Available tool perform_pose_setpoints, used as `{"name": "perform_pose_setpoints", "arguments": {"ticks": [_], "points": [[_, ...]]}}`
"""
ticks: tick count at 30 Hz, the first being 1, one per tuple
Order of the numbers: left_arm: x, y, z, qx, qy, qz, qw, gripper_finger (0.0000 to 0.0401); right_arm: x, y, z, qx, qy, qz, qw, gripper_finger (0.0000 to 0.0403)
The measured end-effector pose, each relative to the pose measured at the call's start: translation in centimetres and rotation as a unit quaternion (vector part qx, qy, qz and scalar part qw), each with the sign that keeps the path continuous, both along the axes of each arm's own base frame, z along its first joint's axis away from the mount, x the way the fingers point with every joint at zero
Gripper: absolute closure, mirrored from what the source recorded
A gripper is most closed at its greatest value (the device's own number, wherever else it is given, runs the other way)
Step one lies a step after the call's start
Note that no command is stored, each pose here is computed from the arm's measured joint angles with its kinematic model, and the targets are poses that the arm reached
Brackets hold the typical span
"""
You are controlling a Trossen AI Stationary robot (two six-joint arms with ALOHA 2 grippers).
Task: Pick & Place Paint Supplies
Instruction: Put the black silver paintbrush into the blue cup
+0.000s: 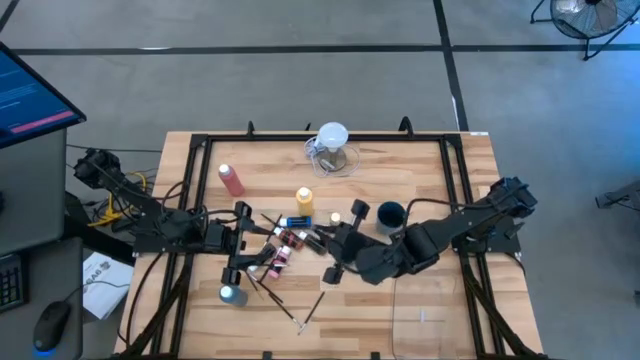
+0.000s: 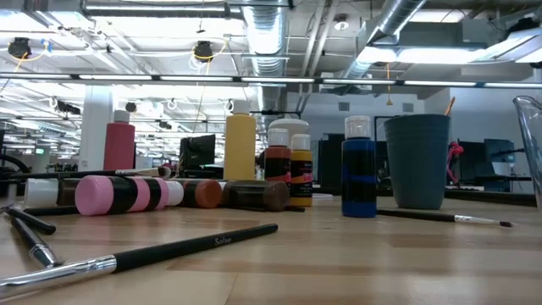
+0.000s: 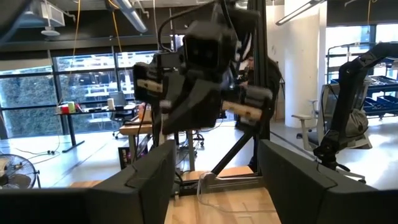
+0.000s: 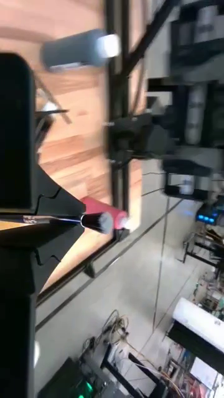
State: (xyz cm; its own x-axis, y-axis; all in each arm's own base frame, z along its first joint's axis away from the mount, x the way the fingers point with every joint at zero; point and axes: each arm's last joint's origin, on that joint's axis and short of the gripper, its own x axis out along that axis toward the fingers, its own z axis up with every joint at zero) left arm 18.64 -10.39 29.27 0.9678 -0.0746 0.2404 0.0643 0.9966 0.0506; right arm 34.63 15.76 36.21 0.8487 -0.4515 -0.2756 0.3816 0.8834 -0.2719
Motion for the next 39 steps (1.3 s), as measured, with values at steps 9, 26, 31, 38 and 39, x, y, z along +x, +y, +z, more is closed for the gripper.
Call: {"name": "perform_pose_setpoints", "arguments": {"ticks": [9, 26, 31, 38, 39], "points": [[0.0, 0.0, 0.0, 0.001, 0.000, 0.000, 1.000, 0.0187, -5.5, -2.6, -3.5, 0.048, -0.037, -0.055, 0.997, 0.0403], [0.0, 0.0, 0.0, 0.001, 0.000, 0.000, 1.000, 0.0188, -15.1, -5.5, -11.2, 0.065, -0.151, -0.146, 0.976, 0.0403], [0.0, 0.0, 0.0, 0.001, 0.000, 0.000, 1.000, 0.0188, -15.0, -5.6, -13.1, 0.056, -0.133, -0.151, 0.978, 0.0403], [0.0, 0.0, 0.0, 0.002, 0.001, 0.000, 1.000, 0.0188, -14.7, -5.9, -14.3, 0.054, -0.128, -0.176, 0.975, 0.0403], [0.0, 0.0, -0.1, 0.002, 0.002, 0.000, 1.000, 0.0188, -14.7, -6.0, -14.3, 0.053, -0.126, -0.177, 0.975, 0.0403]]}}
